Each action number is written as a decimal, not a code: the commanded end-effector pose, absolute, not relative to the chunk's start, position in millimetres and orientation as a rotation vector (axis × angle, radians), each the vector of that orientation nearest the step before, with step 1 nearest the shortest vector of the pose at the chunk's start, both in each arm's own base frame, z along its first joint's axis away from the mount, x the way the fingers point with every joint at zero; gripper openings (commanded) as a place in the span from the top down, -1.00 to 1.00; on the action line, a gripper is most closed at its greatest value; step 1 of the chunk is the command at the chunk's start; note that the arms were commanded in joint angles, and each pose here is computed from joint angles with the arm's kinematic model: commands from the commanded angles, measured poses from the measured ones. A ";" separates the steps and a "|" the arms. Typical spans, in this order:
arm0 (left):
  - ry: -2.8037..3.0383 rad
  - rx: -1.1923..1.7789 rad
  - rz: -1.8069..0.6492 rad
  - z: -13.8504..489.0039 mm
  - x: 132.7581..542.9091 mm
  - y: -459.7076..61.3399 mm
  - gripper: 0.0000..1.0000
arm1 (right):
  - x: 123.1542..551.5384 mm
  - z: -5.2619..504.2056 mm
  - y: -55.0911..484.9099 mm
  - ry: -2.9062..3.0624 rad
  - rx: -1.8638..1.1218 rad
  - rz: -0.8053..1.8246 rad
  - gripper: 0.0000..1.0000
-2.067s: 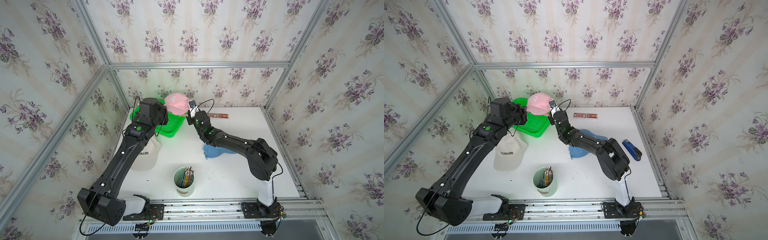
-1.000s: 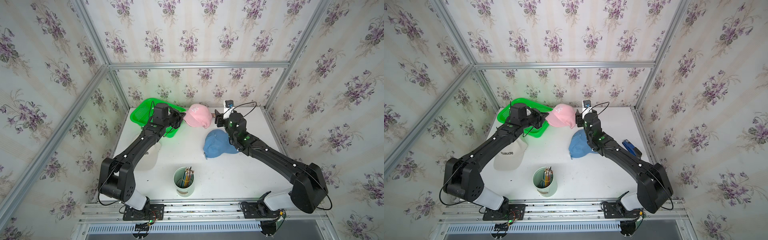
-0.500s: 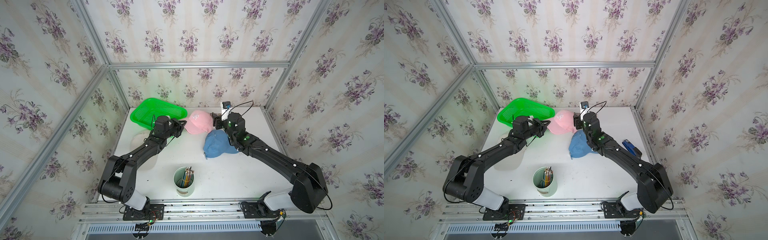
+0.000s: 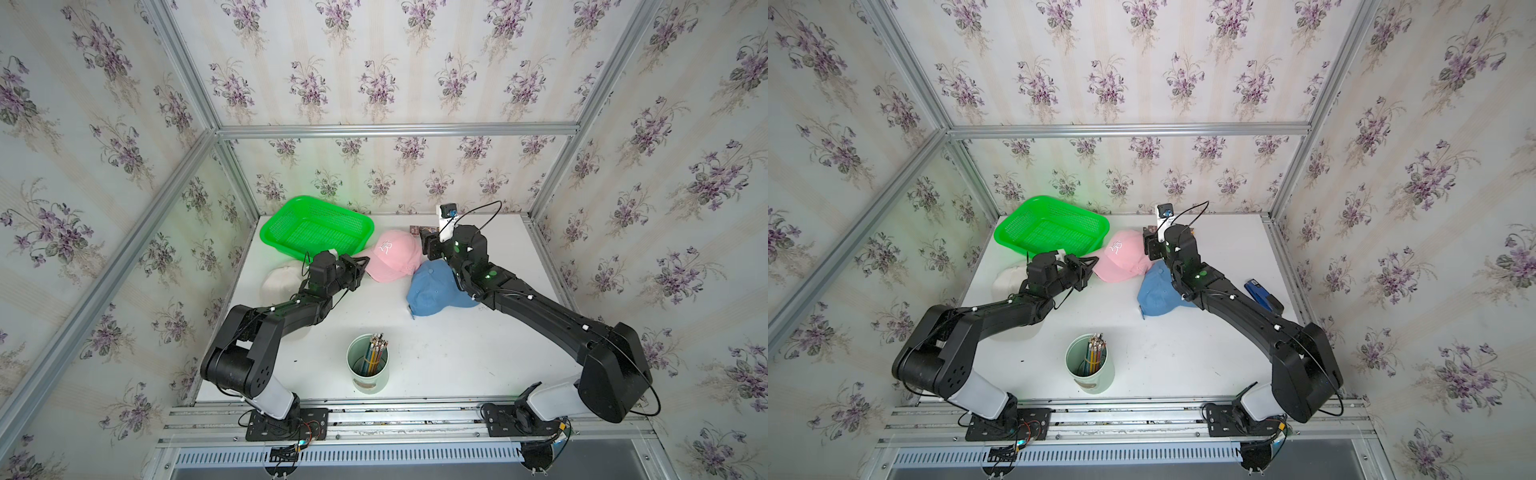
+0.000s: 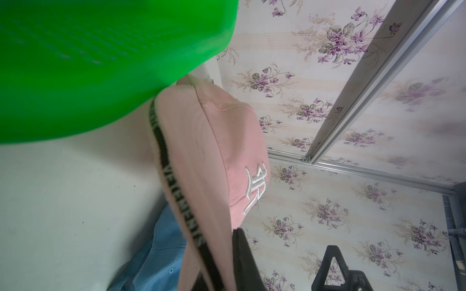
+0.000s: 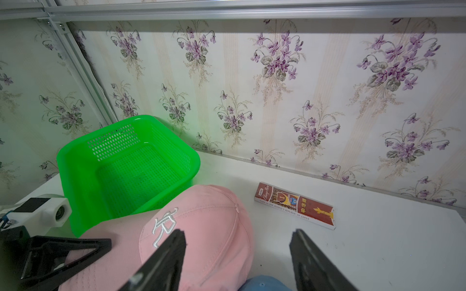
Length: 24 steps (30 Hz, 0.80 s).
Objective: Turn the baseball cap inside out
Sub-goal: Place the baseball cap at the center of the board.
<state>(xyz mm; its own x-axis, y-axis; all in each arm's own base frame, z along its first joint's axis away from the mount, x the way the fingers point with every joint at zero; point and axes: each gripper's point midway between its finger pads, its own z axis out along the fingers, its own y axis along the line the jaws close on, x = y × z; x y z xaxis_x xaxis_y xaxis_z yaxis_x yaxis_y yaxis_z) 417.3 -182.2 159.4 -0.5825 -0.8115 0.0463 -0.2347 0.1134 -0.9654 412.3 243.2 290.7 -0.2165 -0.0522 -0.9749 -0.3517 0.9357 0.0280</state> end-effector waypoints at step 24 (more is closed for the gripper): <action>2.023 -0.975 -1.195 121.4 349.5 -140.9 -0.43 | 415.2 284.8 272.9 1.793 -0.368 0.379 -0.40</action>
<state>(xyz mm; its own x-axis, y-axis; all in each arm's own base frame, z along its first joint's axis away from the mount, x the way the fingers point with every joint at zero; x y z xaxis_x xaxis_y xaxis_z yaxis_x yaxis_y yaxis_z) 362.6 -151.4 141.0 -0.5581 -0.8272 -0.0655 -0.2258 0.2273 -0.9473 415.4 271.2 280.1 -0.2541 -0.0509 -0.9659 -0.4319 0.8995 0.0662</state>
